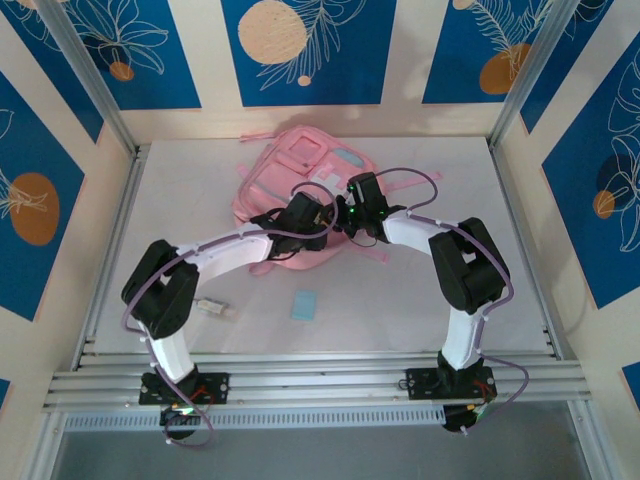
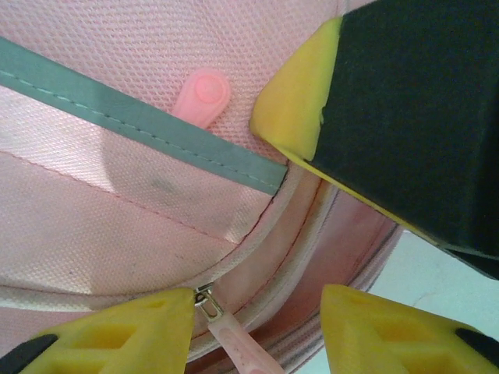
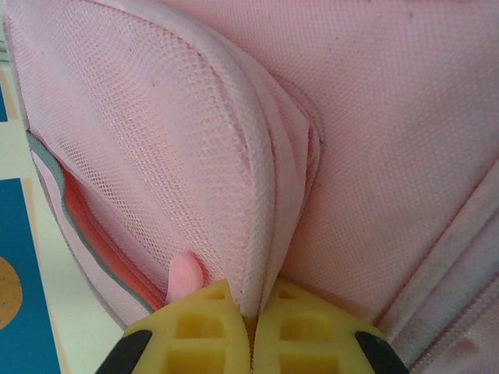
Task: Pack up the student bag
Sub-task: Unzip the student bag at the top-center of the table.
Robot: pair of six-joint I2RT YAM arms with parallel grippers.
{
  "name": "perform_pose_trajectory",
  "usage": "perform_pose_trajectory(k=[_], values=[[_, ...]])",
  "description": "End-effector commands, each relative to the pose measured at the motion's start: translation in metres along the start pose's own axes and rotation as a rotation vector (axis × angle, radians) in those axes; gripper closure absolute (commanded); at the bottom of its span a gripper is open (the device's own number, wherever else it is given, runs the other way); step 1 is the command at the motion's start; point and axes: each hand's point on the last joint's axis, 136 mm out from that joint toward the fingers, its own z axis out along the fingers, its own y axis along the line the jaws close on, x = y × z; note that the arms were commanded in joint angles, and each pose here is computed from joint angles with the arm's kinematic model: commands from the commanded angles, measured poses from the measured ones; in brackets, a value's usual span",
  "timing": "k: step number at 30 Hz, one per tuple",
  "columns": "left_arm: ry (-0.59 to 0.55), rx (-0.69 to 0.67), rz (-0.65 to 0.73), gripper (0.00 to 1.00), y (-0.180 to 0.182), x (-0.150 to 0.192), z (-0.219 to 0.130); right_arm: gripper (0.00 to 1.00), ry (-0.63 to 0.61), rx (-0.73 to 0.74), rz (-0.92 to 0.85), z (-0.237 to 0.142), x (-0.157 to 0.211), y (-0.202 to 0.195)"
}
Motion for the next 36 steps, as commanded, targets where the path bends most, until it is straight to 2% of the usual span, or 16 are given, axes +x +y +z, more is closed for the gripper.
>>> perform_pose_trajectory(k=[1,8,15,20,27,32,36], values=[[0.108,-0.076,0.047,0.52,0.016,0.030,0.014,1.00,0.088,-0.024,-0.007,0.004,0.024,-0.001],[0.142,-0.134,0.076,0.52,0.037,0.050,-0.002,1.00,0.080,-0.028,-0.005,0.002,0.020,-0.001],[0.153,-0.150,0.080,0.53,0.042,0.058,0.001,1.00,0.076,-0.029,-0.008,0.002,0.019,0.000],[0.110,-0.149,0.106,0.68,0.035,0.039,0.007,1.00,0.077,-0.027,-0.012,0.002,0.019,-0.001],[0.104,-0.092,0.111,1.00,0.020,0.022,0.001,1.00,0.067,-0.008,-0.021,-0.002,0.015,-0.005],[0.191,0.009,0.142,1.00,0.018,0.025,-0.027,1.00,0.035,0.045,-0.040,-0.011,0.003,-0.019],[0.256,-0.005,0.183,1.00,0.044,0.024,-0.045,1.00,0.014,0.078,-0.060,-0.021,-0.006,-0.027]])
